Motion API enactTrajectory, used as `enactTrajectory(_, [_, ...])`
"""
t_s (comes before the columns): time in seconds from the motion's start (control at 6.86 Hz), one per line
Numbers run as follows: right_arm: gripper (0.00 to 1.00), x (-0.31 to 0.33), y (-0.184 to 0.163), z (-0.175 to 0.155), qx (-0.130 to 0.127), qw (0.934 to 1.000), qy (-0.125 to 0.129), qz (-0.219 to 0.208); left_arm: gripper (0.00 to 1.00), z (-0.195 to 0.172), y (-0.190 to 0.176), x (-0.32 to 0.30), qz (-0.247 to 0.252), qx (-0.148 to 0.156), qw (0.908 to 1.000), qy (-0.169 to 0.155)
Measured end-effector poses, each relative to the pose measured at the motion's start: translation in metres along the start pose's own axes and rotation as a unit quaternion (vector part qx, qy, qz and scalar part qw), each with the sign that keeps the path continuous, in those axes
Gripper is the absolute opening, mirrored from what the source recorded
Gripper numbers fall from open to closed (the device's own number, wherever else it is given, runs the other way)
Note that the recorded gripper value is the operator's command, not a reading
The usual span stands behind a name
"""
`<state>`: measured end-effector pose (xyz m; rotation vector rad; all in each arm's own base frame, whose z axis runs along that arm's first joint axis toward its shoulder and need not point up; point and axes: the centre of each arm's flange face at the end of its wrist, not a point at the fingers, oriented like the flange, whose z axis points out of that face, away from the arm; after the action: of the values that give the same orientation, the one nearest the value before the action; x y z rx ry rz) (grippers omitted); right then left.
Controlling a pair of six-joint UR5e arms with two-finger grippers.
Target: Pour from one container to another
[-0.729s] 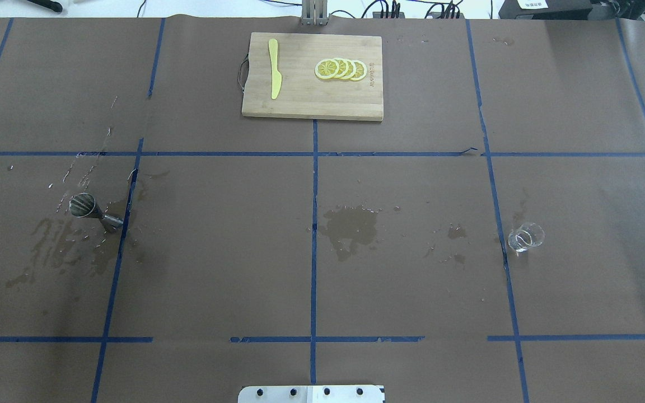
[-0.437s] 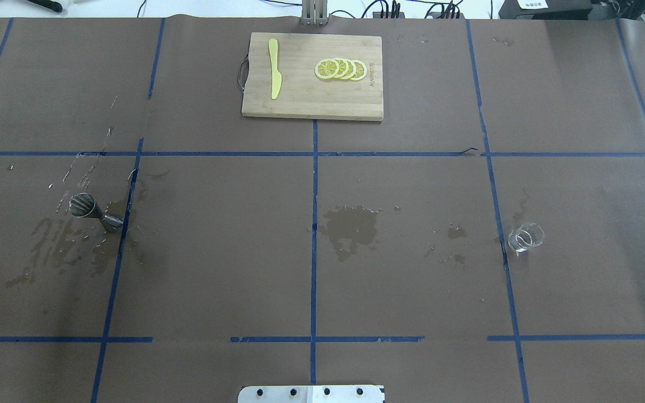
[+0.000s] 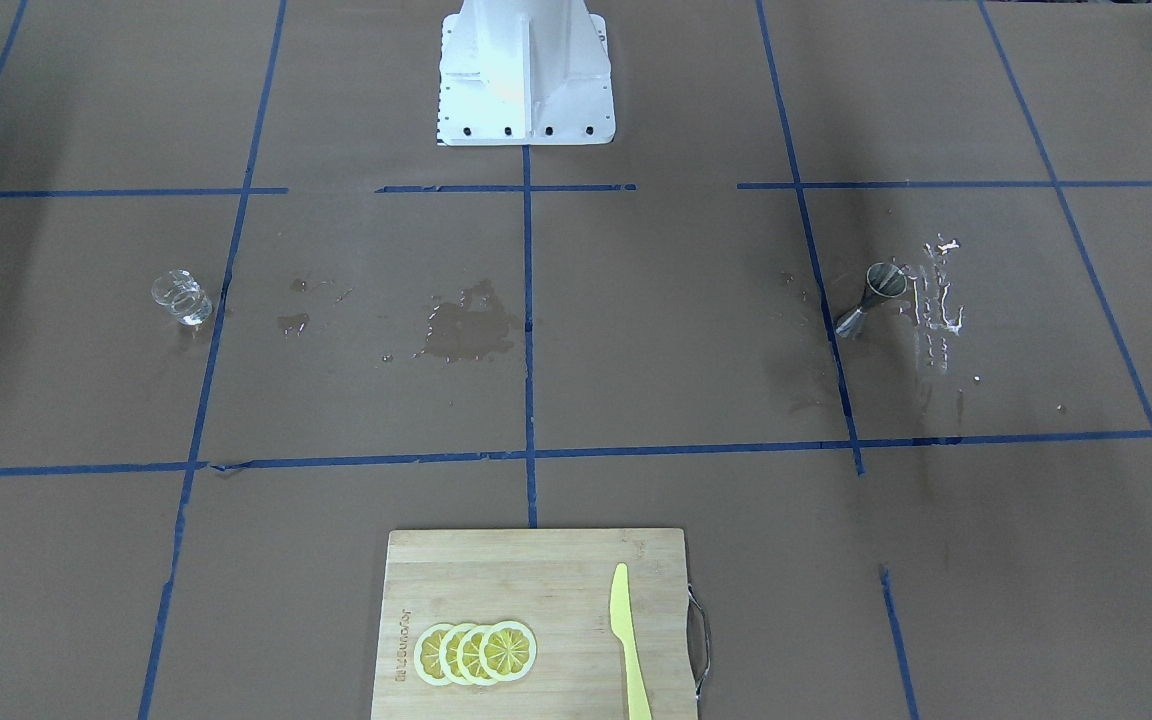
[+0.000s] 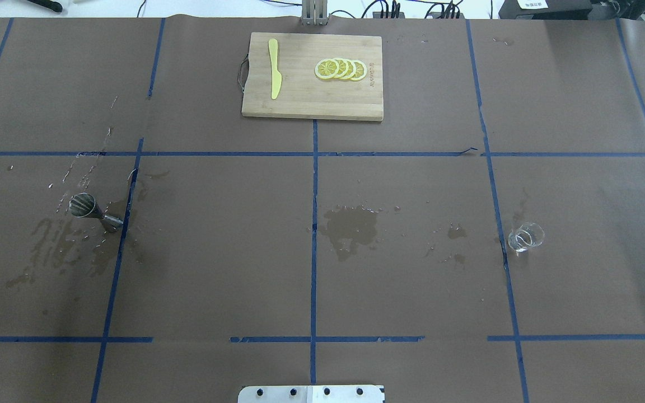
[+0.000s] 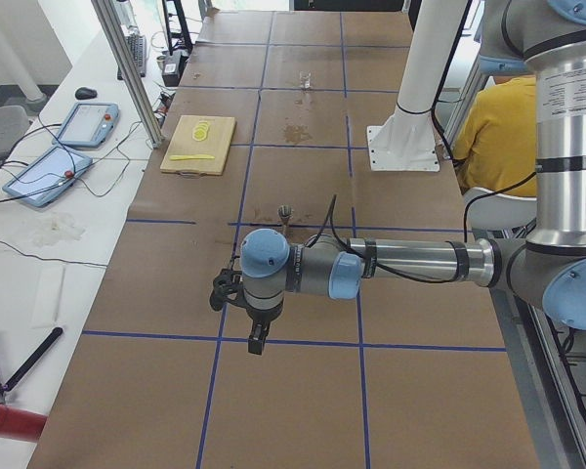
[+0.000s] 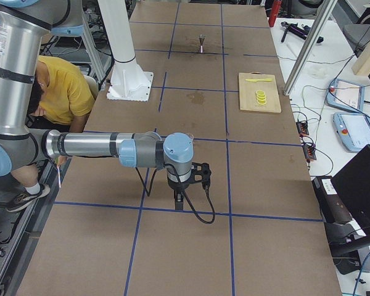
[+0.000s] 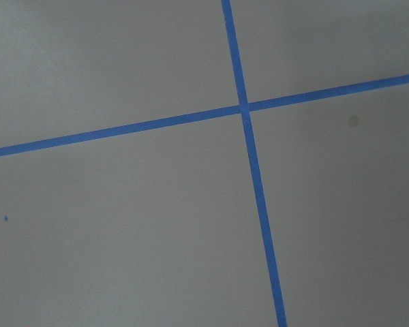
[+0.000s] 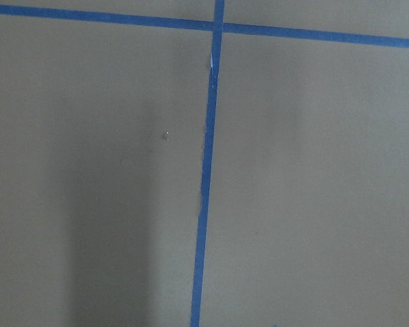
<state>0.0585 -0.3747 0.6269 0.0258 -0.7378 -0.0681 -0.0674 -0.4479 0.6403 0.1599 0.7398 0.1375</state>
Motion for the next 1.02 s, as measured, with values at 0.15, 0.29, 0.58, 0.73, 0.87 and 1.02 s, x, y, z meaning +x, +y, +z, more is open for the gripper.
enactTrajectory(0.15, [1.0,0.0,0.001,0.0,-0.001,1.0,-0.001,0.001,1.0,0.0,-0.001,0.0,0.007,0.006,1.0,-0.001])
enactTrajectory(0.29, [1.0,0.0,0.001,0.0,-0.001,1.0,-0.001,0.001,1.0,0.0,-0.001,0.0,0.012,0.011,0.9999,-0.002])
enactTrajectory(0.58, [1.0,-0.002,0.0,-0.001,0.001,1.0,-0.005,-0.001,1.0,-0.002,-0.004,0.001,0.036,0.04,0.9985,-0.006])
enactTrajectory(0.73, [1.0,-0.007,-0.001,-0.003,0.004,0.9999,-0.016,-0.001,1.0,0.002,-0.006,-0.002,0.041,0.049,0.998,-0.005])
enactTrajectory(0.87, [1.0,-0.014,-0.003,-0.007,0.011,0.9993,-0.035,-0.006,1.0,0.001,-0.007,-0.002,0.046,0.055,0.9974,-0.003])
enactTrajectory(1.02, [1.0,-0.021,-0.008,-0.013,0.023,0.9985,-0.046,-0.016,1.0,-0.001,-0.009,0.001,0.049,0.06,0.997,0.002])
